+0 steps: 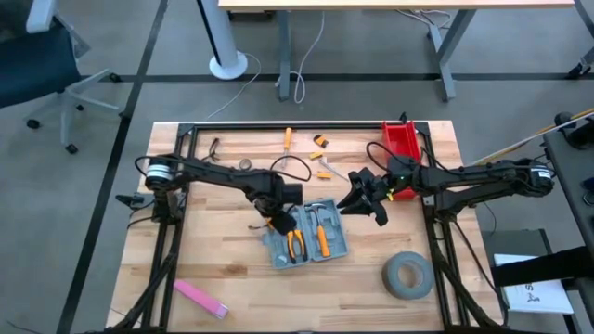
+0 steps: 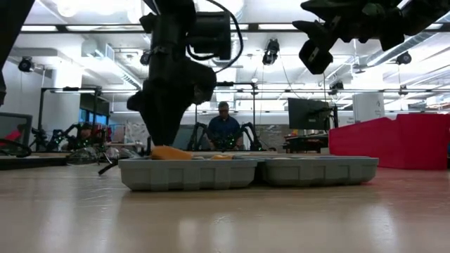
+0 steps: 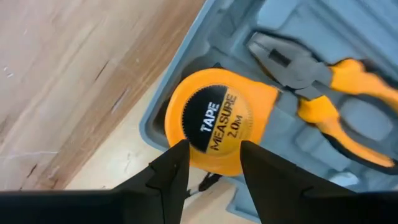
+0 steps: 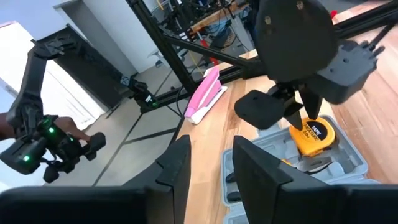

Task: Prefit tool cases
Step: Put the yellow measuring tape into the gray pre-fit tool case

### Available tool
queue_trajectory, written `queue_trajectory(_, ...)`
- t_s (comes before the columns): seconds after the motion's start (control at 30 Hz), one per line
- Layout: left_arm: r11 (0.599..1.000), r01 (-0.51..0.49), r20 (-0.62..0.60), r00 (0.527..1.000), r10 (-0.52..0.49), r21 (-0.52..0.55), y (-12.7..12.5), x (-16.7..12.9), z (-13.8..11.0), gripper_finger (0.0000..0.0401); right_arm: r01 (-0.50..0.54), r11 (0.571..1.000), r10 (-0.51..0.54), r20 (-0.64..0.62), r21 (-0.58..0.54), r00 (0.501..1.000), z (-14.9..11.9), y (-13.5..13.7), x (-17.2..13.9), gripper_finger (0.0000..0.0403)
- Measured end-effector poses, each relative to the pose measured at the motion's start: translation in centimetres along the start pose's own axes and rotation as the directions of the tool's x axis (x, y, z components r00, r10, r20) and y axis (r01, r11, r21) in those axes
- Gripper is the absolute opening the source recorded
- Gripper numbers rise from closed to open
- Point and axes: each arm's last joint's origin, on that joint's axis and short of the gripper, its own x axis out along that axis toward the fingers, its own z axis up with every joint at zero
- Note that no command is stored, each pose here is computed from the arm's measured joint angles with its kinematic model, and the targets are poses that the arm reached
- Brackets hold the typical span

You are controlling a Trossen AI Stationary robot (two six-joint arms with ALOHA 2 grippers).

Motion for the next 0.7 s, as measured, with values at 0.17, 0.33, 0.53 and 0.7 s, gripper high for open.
queue_trajectory(0.17, 0.998, -0.025, -0.027, 0.999, 0.026, 0.050, -0.2, 1.9, 0.5, 0.0140, 0.000, 1.000, 0.000, 0.000, -0.001, 1.000, 0.0, 0.0, 0.0, 0.0101)
queue_trajectory(0.33, 0.994, -0.026, -0.042, 0.999, 0.031, 0.104, -0.6, 3.0, 1.1, 0.0135, 0.001, 1.000, -0.001, 0.001, 0.000, 1.000, 0.0, 0.0, 0.0, 0.0092)
queue_trajectory(0.53, 0.992, 0.001, -0.007, 1.000, 0.000, 0.124, -1.1, 1.3, 1.4, 0.0136, 0.002, 1.000, -0.002, 0.000, 0.000, 1.000, 0.0, 0.0, 0.0, 0.0082)
queue_trajectory(0.7, 0.992, 0.032, 0.037, 0.999, -0.036, 0.125, -1.4, -1.3, 1.4, 0.0132, 0.008, 1.000, -0.008, 0.003, 0.000, 1.000, 0.0, 0.0, 0.0, 0.0082)
